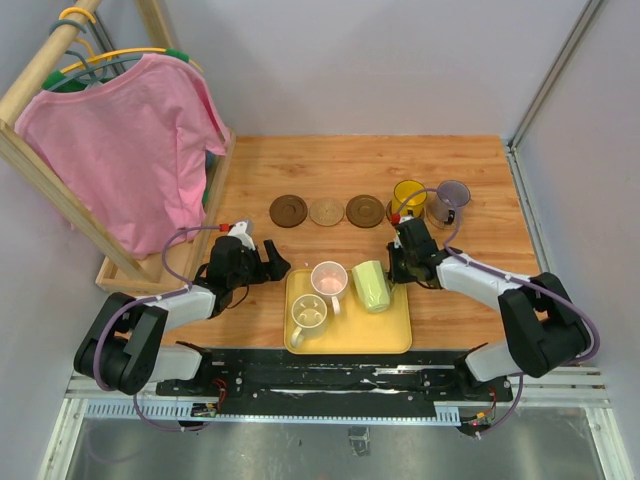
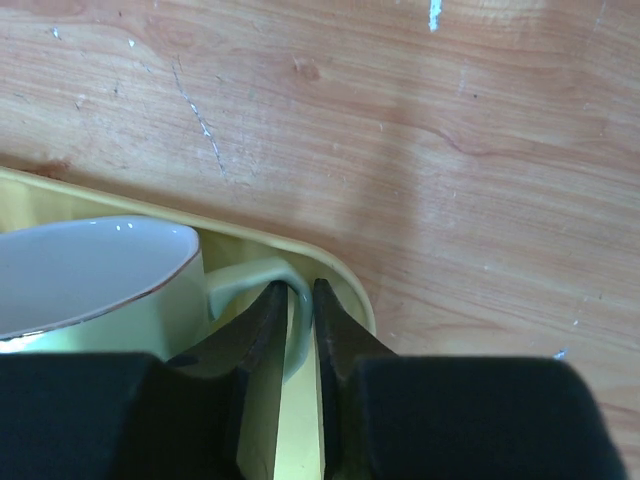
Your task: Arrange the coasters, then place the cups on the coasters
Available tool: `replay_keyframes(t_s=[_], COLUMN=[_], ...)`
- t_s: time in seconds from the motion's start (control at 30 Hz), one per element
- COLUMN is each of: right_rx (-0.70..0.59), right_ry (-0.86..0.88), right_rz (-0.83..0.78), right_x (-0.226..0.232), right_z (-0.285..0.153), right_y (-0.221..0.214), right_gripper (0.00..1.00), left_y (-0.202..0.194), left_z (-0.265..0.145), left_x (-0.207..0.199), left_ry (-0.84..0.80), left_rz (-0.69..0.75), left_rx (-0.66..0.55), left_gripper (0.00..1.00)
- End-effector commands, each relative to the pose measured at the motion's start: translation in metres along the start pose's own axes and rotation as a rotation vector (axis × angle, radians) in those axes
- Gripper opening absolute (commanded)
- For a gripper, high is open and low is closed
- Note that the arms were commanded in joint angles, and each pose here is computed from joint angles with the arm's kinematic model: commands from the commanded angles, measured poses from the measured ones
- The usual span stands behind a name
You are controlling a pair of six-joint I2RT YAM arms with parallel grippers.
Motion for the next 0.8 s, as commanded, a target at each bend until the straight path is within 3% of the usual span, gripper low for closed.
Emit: replay_keyframes(t_s=[0.0,0.07,0.27,0.77], right_rx=[0.030,0.037,-0.023,-0.451], right_ry=[-0.027,-0.034,-0.039,-0.131], right_rz=[-0.004,-0.006,-0.020,-0.136], right_x=[-0.008,-0.009,-0.007,0.015], right_z=[0.008,0.008,-0.007,-0.065], right_y=[-0.008,-0.009,-0.001,0.011], right_gripper=[0.10,0.01,0.01,0.01], left_y=[-0.005,-0.004,-0.004,-0.005], left_z=[0.001,0.001,0.000,-0.004], left_x=[-0.001,-0.002,-0.002,-0.005], left_ry=[-0.001,-0.001,-0.004,-0.023], left_rz=[0.004,0.003,0.001,0.001], left_rx=[0.027,0.026,0.024,0.011], left_gripper=[0.97,0.97,0.97,0.97])
Point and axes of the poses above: each gripper's point midway between its finger pads, its own z axis out along the fingers, its own x axis along the line the jaws close on, y = z × x, the point moved 6 cm from there along -z, back along the fingers, and after that the axes turned 7 degrees about z, right-handed, at the moved point
